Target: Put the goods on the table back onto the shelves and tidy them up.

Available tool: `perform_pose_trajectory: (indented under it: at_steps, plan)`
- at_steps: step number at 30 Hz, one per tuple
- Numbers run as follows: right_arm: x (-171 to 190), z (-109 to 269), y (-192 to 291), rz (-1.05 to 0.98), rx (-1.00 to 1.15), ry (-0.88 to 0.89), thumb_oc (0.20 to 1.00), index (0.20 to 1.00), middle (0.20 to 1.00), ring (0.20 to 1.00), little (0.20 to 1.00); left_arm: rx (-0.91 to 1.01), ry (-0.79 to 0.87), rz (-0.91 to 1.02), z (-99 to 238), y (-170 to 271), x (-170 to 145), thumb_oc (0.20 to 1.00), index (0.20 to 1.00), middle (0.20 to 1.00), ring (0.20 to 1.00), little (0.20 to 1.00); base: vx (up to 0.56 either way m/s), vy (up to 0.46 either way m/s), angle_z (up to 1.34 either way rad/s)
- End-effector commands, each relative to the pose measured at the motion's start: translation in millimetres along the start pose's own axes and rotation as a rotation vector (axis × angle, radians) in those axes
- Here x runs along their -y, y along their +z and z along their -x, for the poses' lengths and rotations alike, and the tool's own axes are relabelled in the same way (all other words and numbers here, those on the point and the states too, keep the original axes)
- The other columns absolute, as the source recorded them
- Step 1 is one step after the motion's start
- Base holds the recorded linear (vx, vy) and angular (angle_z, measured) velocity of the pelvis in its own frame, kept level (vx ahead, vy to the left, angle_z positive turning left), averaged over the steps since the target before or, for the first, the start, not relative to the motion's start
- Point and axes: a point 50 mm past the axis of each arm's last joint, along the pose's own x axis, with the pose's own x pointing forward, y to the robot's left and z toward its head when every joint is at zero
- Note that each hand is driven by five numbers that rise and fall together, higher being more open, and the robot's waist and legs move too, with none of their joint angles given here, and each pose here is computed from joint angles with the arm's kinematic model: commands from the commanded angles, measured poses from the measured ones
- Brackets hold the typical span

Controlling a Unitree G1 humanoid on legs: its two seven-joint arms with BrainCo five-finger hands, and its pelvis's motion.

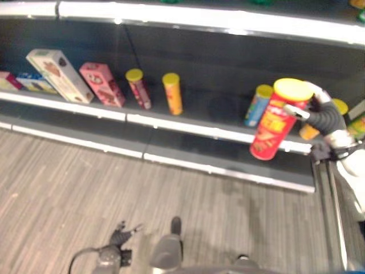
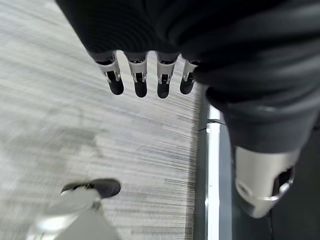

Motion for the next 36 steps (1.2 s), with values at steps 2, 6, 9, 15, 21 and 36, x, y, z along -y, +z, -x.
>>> perform_pose_trajectory:
  at_steps: [2,6,9,15,21,36]
  plan:
    - [9,-17,43,0.094,0.197,0.004,0.200,0.200,0.200,0.200,0.200,0.046,0.043,-0.082,2,6,-19,1.000,1.000,1.000,1.000,1.000,-0.05,0.206,-0.38]
    - [0,-23,47,0.083,0.218,0.048,0.200,0.200,0.200,0.200,0.200,0.049,0.060,-0.067,1,8,-23,1.000,1.000,1.000,1.000,1.000,-0.04,0.134,-0.24]
    - [-3,-28,49,0.077,0.227,0.065,0.200,0.200,0.200,0.200,0.200,0.049,0.063,-0.050,-1,11,-21,1.000,1.000,1.000,1.000,1.000,-0.01,-0.011,-0.13]
    - [-4,-26,52,0.071,0.244,0.087,0.200,0.200,0.200,0.200,0.200,0.054,0.041,0.075,2,8,-5,1.000,1.000,1.000,1.000,1.000,0.12,-0.106,0.29]
    - [-4,-22,49,0.058,0.226,0.086,0.200,0.200,0.200,0.200,0.200,0.031,0.041,0.128,8,-4,-3,1.000,1.000,1.000,1.000,1.000,0.14,0.202,0.21]
    - [19,-15,53,0.152,0.247,-0.087,0.200,0.200,0.200,0.200,0.200,0.100,0.134,-0.023,3,22,-40,1.000,1.000,1.000,1.000,1.000,-0.01,0.409,-0.12]
